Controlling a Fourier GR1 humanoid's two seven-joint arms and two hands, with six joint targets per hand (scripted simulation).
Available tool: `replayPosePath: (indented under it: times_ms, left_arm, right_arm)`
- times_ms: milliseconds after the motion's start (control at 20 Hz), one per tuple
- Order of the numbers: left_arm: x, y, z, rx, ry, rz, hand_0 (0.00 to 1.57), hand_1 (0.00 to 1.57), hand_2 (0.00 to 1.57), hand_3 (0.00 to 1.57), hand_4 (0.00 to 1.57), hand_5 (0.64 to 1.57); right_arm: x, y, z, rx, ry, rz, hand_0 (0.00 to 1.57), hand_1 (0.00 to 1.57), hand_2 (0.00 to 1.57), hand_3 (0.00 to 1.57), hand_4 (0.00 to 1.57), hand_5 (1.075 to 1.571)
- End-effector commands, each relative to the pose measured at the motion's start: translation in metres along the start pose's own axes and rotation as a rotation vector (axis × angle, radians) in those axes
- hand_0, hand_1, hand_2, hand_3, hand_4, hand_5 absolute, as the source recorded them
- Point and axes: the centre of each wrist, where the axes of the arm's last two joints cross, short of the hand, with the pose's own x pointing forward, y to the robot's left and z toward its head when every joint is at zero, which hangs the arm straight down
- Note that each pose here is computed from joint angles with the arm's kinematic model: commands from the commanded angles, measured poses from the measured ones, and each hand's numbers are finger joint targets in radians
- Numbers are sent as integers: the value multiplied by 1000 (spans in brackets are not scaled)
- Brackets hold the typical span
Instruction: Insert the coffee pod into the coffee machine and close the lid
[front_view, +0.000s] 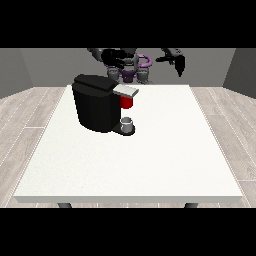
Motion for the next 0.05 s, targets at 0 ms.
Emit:
replayPosePath:
  times_ms: [0]
  left_arm:
    - [-27,14,28,85,67,4,0,0,0,0,192,1571]
  right_arm:
    - [-24,4,39,-24,60,-121,0,0,0,0,157,1571]
